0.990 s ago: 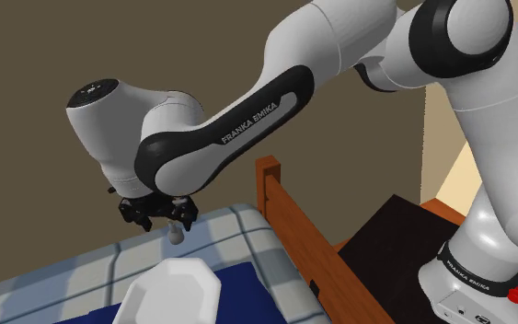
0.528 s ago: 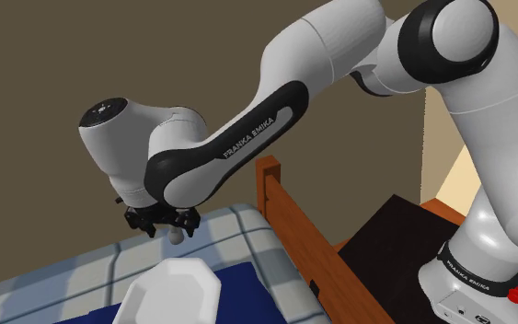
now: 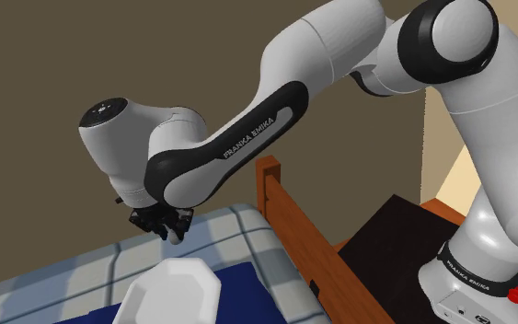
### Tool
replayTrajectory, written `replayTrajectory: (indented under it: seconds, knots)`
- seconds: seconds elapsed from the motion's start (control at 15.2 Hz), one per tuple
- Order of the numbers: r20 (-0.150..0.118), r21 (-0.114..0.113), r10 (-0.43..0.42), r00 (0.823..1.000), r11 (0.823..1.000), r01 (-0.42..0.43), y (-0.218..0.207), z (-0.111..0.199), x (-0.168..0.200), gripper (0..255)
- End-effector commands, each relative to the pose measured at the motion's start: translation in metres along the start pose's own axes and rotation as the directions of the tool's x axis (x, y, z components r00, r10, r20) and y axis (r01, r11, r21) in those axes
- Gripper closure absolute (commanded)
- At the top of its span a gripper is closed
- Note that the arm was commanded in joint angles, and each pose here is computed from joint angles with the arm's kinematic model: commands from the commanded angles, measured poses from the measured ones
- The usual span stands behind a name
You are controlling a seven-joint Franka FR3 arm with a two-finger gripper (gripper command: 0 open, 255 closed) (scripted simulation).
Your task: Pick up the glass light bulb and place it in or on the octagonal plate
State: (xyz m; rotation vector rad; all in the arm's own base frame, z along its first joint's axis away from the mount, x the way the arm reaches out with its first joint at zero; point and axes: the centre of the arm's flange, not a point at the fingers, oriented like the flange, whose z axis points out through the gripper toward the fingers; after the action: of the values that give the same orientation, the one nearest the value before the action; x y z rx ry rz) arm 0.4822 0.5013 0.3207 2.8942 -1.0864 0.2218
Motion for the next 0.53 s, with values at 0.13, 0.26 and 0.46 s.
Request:
replayTrajectory:
  seconds: [0.13,0.26,0.46]
  knots:
    - [0.0,-0.001,0.0,1.0,1.0,0.0,0.0002,0.0003,0.0001,255]
    - [0.0,-0.001,0.0,1.0,1.0,0.0,0.0003,0.0002,0.0001,255]
    - [0.0,-0.001,0.0,1.0,1.0,0.0,0.0,-0.0049,0.0008,255]
